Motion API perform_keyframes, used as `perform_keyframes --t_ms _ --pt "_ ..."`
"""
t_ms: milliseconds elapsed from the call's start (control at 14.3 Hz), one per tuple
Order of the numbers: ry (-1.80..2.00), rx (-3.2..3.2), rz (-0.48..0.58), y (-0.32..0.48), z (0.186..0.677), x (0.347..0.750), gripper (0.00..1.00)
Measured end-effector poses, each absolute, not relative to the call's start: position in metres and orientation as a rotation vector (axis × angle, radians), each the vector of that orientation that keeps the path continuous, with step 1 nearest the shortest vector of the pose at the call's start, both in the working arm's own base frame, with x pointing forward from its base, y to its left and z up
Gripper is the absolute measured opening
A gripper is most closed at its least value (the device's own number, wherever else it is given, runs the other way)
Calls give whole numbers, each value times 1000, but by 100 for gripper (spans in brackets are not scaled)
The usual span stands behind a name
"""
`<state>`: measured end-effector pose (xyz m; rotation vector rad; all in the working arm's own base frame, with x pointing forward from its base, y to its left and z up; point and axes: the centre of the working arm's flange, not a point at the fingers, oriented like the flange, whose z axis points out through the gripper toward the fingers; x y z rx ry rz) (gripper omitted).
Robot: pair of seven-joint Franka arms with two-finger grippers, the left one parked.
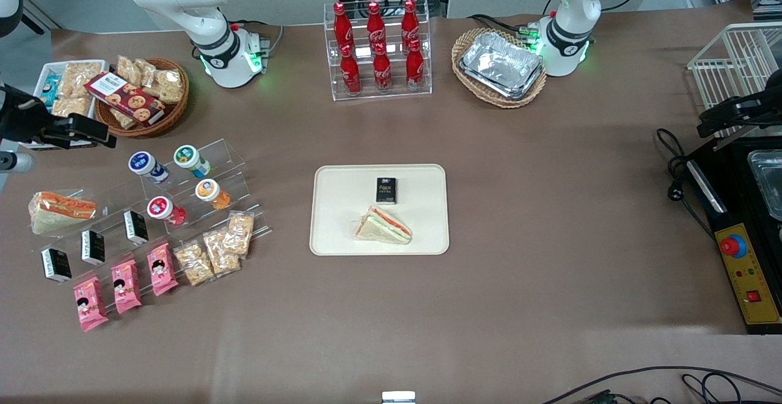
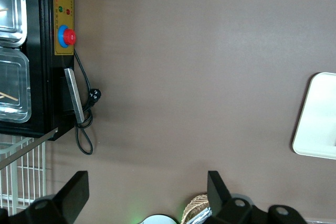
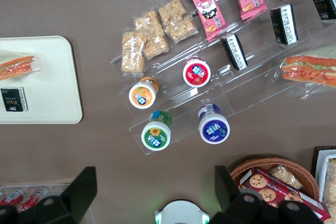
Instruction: Place green gum on tray
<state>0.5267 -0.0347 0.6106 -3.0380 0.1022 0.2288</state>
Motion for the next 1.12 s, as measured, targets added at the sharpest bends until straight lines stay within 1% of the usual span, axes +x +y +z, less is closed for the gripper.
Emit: perform_keyframes --t_ms 140,280,420,699,839,1119 --pt "157 -3043 231 -15 621 518 100" --pt "172 -3053 223 19 635 498 100" --pt "168 -3058 215 34 641 479 100" --pt "159 -3056 240 36 620 455 100" --pt "137 -3079 218 40 608 437 100" --pt "85 -3113 143 39 592 407 100"
